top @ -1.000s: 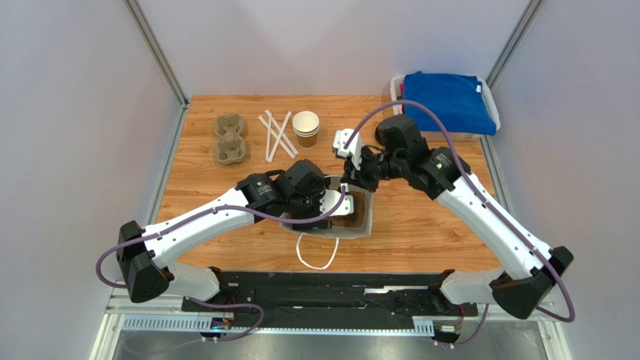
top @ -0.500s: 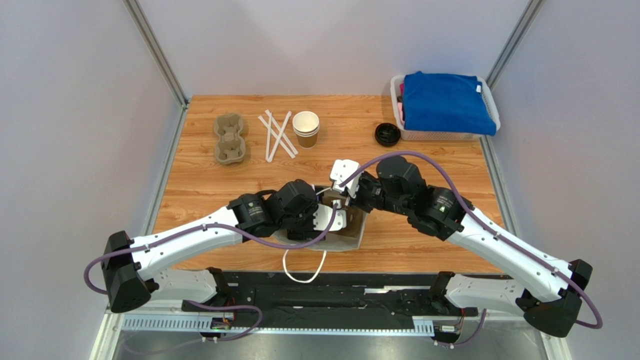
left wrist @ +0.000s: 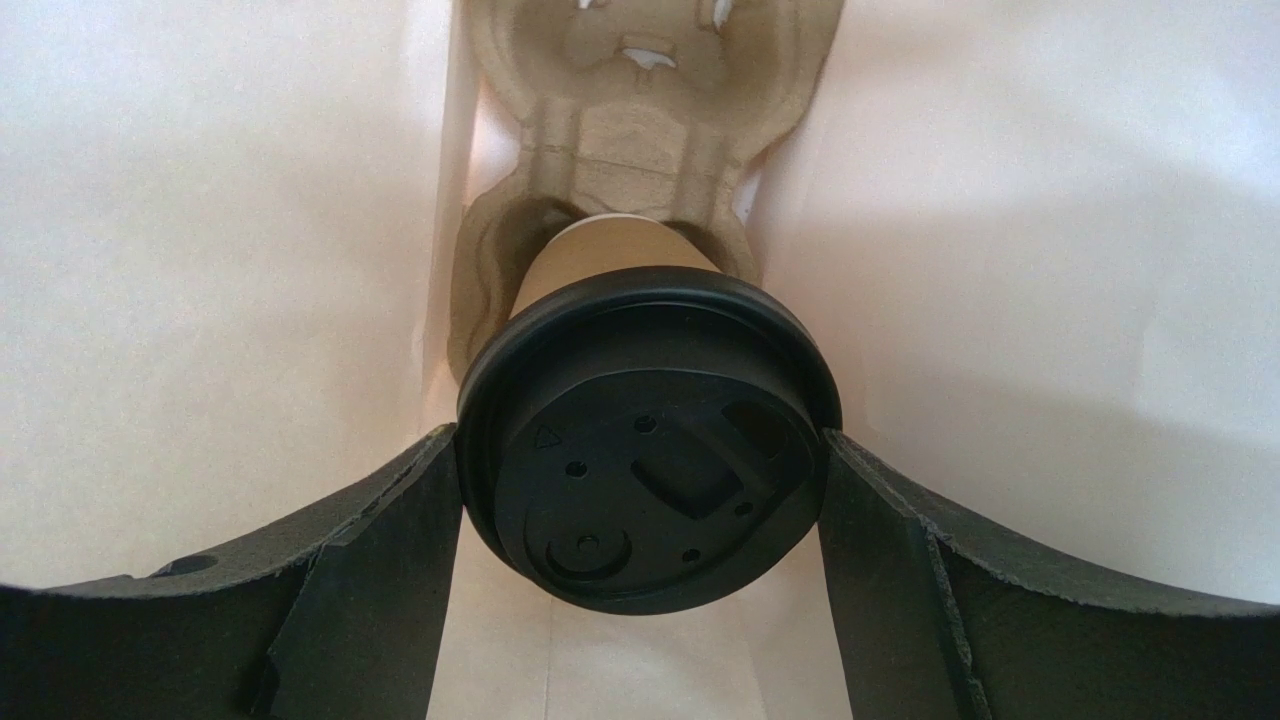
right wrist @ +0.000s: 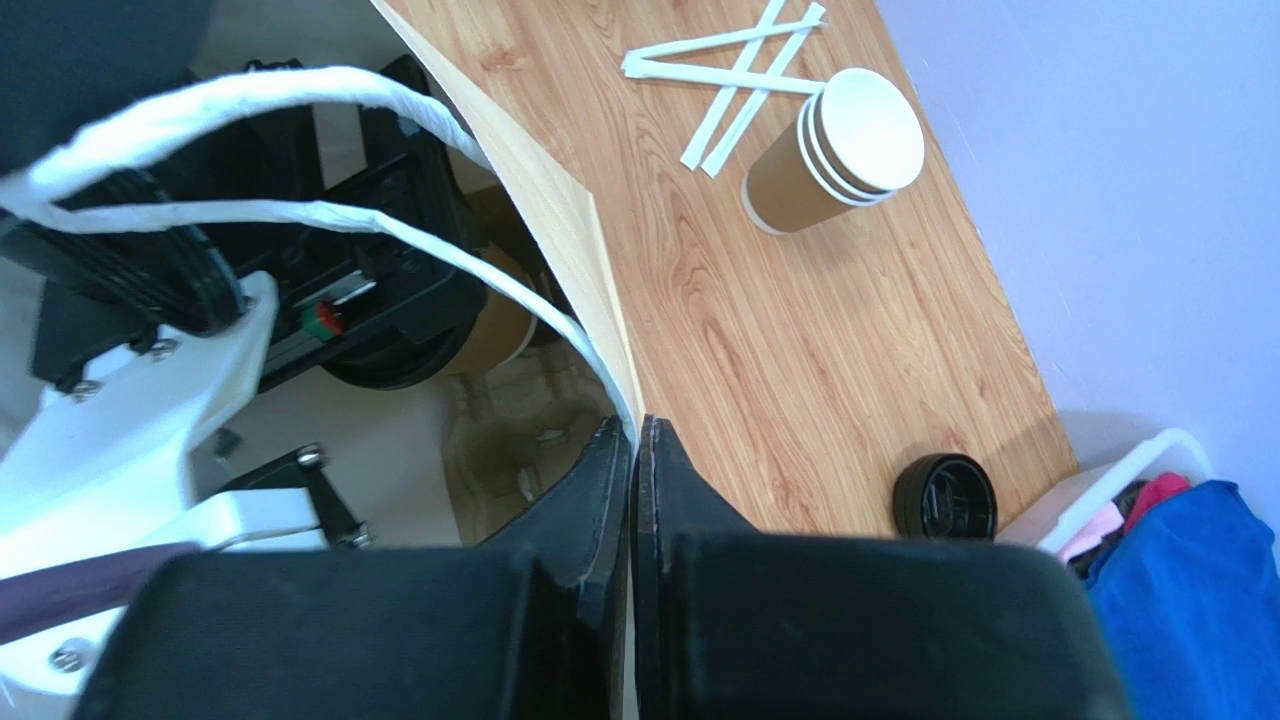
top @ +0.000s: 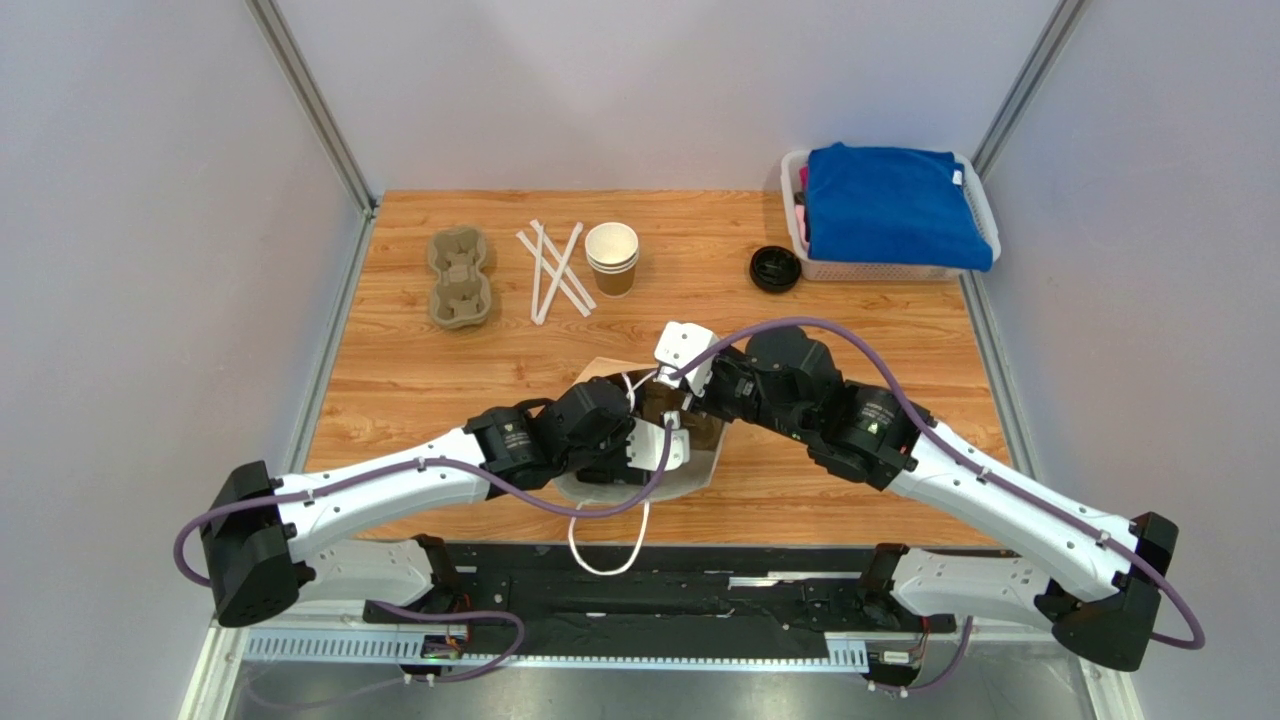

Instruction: Pack the takeout coffee

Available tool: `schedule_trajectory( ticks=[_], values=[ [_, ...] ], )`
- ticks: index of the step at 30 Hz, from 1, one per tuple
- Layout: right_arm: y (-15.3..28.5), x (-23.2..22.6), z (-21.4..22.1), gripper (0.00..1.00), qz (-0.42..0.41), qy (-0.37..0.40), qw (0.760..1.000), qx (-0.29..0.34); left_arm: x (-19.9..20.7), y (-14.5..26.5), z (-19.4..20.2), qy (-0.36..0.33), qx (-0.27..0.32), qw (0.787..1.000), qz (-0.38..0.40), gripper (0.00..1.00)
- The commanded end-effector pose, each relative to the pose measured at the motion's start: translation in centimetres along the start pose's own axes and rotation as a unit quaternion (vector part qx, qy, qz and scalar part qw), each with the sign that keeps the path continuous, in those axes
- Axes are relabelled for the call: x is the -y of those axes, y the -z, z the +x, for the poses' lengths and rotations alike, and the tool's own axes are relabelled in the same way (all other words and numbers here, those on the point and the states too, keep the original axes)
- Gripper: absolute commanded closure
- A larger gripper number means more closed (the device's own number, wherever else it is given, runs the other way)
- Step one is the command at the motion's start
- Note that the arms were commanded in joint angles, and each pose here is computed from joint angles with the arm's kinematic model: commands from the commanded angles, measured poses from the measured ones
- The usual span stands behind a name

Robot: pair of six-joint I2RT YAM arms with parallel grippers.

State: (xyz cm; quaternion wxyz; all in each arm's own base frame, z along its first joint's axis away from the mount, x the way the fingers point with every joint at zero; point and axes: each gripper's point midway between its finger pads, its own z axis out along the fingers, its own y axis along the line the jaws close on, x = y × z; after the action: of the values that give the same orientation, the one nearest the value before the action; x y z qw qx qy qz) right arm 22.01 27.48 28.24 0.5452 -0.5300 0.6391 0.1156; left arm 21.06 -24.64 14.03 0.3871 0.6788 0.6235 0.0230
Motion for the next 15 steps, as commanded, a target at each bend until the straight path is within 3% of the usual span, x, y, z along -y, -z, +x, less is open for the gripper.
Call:
schedule_trajectory(
  ticks=[1, 8, 15],
  values=[
    [1.2, 1.2, -1.8, 1.0, 0.028, -0.008, 0.999, 0.033, -1.7, 0.7, 0.2, 0.01, 0.007, 0.998, -0.054, 0.69],
    [0.8, 0.7, -1.9, 1.0, 0.017, -0.025, 0.999, 0.03, -2.4, 0.6, 1.3, -0.011, 0.007, 0.995, -0.098, 0.69],
    [0.4, 0.4, -2.2, 1.0, 0.009, -0.055, 0.998, 0.025, -2.3, 1.9, 0.2, -0.034, 0.05, 0.994, -0.094, 0.69]
  ],
)
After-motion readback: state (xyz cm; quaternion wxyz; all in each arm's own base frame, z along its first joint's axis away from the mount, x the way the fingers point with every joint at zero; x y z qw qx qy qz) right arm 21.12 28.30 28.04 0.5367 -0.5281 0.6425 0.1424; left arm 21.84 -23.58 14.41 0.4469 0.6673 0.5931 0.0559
